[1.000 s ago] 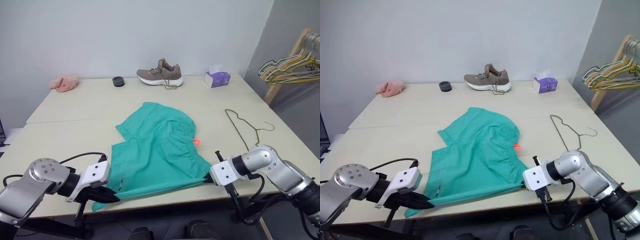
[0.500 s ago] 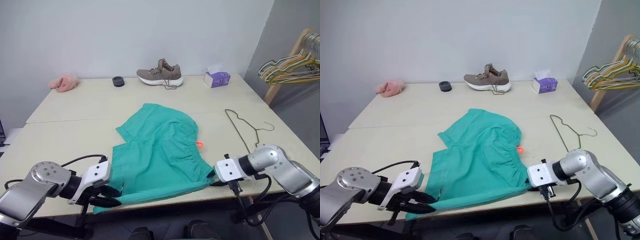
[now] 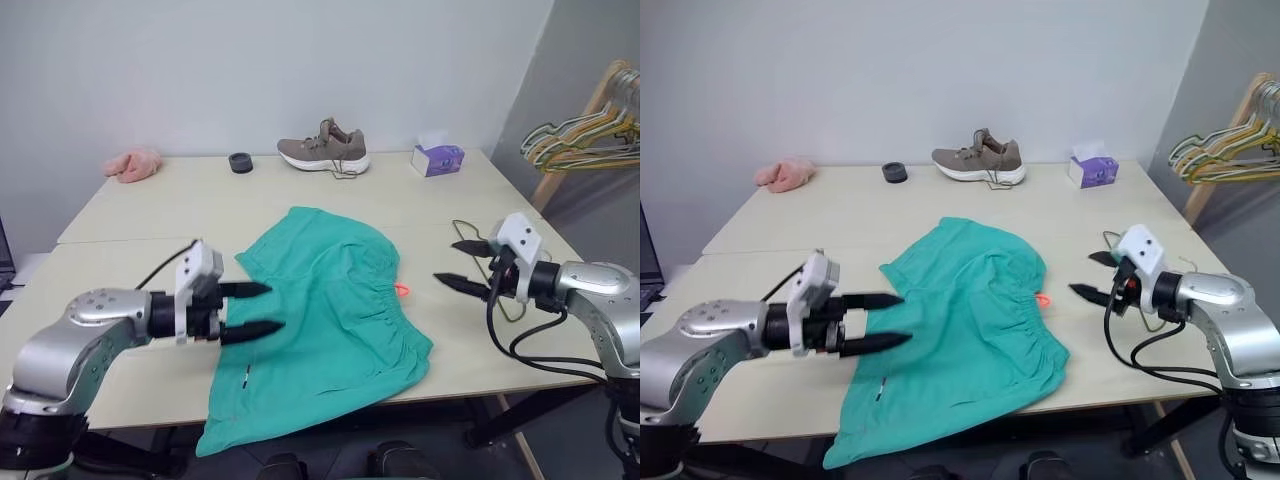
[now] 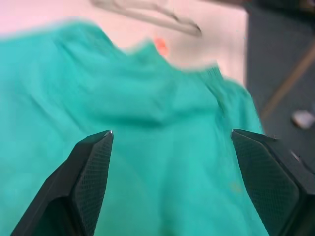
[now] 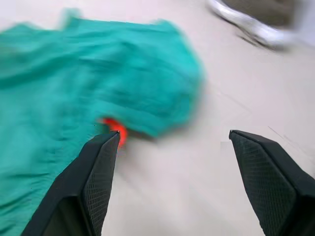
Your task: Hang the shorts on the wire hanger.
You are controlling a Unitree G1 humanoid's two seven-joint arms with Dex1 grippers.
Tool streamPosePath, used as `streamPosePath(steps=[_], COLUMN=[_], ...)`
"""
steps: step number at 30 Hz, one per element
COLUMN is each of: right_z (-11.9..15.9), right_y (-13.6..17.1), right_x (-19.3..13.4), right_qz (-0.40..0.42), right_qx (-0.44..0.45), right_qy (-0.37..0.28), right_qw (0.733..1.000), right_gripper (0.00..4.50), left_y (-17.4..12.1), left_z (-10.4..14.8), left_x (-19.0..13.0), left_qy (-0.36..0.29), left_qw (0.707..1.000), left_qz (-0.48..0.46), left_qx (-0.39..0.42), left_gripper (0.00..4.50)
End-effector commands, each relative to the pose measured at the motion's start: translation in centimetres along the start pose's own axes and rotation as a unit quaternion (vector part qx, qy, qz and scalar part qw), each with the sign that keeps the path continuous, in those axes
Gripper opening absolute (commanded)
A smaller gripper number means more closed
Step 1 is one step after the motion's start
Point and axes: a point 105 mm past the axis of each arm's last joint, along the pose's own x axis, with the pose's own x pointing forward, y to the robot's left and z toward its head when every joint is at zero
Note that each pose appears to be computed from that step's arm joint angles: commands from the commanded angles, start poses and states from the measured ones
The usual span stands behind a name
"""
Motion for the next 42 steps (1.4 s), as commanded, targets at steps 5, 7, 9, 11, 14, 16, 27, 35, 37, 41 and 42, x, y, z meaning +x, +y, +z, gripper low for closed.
streamPosePath(steps=[5, 7, 9, 11, 14, 16, 27, 35, 37, 41, 42], right_z=[-2.0, -2.8, -3.5, -4.5, -5.6, -6.1, -9.3, -12.2, -12.8, -12.5, -12.0], right_y=[-1.3, -2.4, -3.5, -4.5, -5.9, -6.9, -8.2, -7.5, -7.5, -8.4, -8.4], right_x=[0.8, 0.8, 0.5, 0.4, 0.7, 1.3, 4.3, 4.1, 3.9, 3.9, 4.3], right_qz=[-0.073, -0.107, -0.138, -0.164, -0.200, -0.215, -0.181, -0.177, -0.191, -0.207, -0.196], right_qx=[-0.015, -0.013, 0.009, 0.042, 0.076, 0.096, 0.165, 0.210, 0.213, 0.124, 0.084], right_qy=[0.041, 0.054, 0.062, 0.071, 0.086, 0.096, 0.193, 0.252, 0.258, 0.261, 0.259], right_qw=[0.996, 0.993, 0.989, 0.983, 0.973, 0.967, 0.950, 0.928, 0.923, 0.935, 0.942], right_gripper=[3.78, 3.78, 3.78, 3.78, 3.78, 3.78, 3.78, 2.54, 1.84, 0.51, 0.17], left_y=[3.4, 3.1, 1.9, 0.3, -0.5, -0.3, 0.6, 0.7, 0.6, 1.0, 1.4], left_z=[1.6, 1.5, 1.4, 1.3, 1.5, 1.8, 2.3, 1.9, 1.8, 1.8, 1.9], left_x=[0.7, 0.9, 1.2, 1.5, 1.9, 2.2, 2.7, 2.5, 2.5, 2.4, 2.4], left_qy=[0.007, 0.010, 0.012, 0.014, 0.014, 0.013, 0.010, 0.008, 0.008, 0.007, 0.004], left_qw=[0.996, 0.996, 0.997, 0.996, 0.994, 0.994, 0.991, 0.992, 0.992, 0.993, 0.993], left_qz=[0.063, 0.047, 0.013, -0.031, -0.054, -0.052, -0.046, -0.037, -0.035, -0.024, -0.013], left_qx=[0.069, 0.072, 0.079, 0.084, 0.091, 0.099, 0.124, 0.124, 0.124, 0.119, 0.115], left_gripper=[4.04, 4.04, 4.04, 4.04, 4.04, 4.04, 4.04, 4.07, 4.07, 4.07, 4.07])
